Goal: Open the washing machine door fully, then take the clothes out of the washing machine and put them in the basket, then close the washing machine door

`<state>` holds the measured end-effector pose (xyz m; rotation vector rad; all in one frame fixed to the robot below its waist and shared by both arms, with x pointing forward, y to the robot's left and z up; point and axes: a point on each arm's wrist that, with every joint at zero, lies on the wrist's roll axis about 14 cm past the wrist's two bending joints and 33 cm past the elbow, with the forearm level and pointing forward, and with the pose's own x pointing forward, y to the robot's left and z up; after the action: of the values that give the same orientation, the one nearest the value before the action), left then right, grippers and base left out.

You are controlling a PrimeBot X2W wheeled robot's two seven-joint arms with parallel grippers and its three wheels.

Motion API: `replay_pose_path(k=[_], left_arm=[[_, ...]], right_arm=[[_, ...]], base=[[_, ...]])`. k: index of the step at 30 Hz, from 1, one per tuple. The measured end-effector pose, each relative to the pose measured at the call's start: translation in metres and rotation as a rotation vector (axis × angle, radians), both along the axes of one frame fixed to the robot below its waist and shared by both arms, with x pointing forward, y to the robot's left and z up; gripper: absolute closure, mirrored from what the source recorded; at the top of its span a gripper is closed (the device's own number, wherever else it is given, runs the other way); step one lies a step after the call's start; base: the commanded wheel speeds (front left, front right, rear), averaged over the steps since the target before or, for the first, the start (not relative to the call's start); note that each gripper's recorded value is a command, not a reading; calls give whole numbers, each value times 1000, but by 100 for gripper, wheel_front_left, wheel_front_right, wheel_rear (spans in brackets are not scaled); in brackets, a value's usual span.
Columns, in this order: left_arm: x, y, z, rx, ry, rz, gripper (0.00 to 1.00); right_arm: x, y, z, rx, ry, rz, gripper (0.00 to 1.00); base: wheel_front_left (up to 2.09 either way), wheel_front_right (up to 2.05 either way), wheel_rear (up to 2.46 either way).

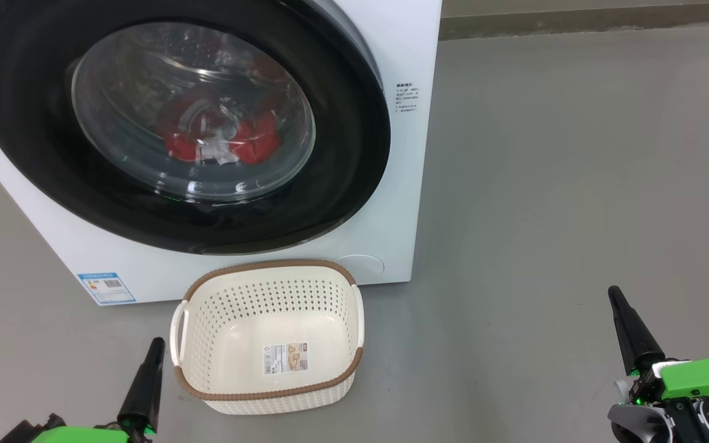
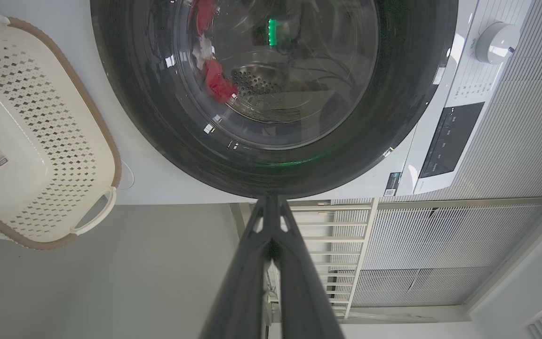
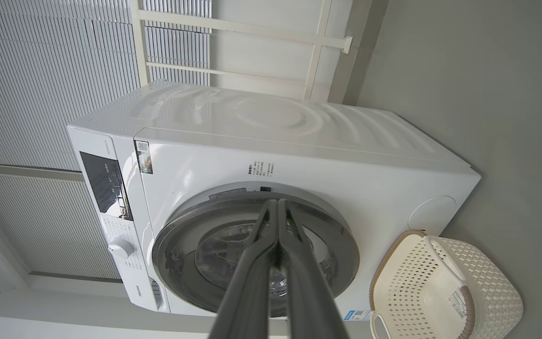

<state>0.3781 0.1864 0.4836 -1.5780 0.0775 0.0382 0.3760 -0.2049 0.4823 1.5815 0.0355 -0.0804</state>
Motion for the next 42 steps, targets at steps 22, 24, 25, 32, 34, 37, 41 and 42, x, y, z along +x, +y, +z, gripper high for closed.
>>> replay_pose_path(k=[22, 24, 25, 32, 34, 37, 41, 42], left_arm=[[-22, -10, -42, -26, 131, -3, 0], [-22, -10, -41, -25, 128, -2, 0], [-22, -11, -41, -24, 127, 0, 0], [-21, -13, -40, 0, 125, -1, 0], [-21, -13, -40, 13, 125, -1, 0], [-21, -14, -40, 37, 124, -5, 0], [-20, -13, -39, 95, 122, -7, 0], [-20, -12, -39, 113, 121, -7, 0]], right_arm=[[-25, 11, -46, 36, 140, 5, 0], [-25, 11, -45, 33, 136, 0, 0], [-25, 11, -44, 33, 134, 1, 0], [-25, 15, -43, -11, 133, 11, 0], [-25, 13, -43, -33, 134, 11, 0], [-25, 13, -42, -80, 134, 19, 0], [-24, 17, -40, -136, 131, 36, 0], [-24, 17, -40, -150, 129, 37, 0]], base=[[0, 0, 0], [0, 0, 0], [0, 0, 0], [0, 0, 0], [0, 0, 0], [0, 0, 0], [0, 0, 0], [0, 0, 0]])
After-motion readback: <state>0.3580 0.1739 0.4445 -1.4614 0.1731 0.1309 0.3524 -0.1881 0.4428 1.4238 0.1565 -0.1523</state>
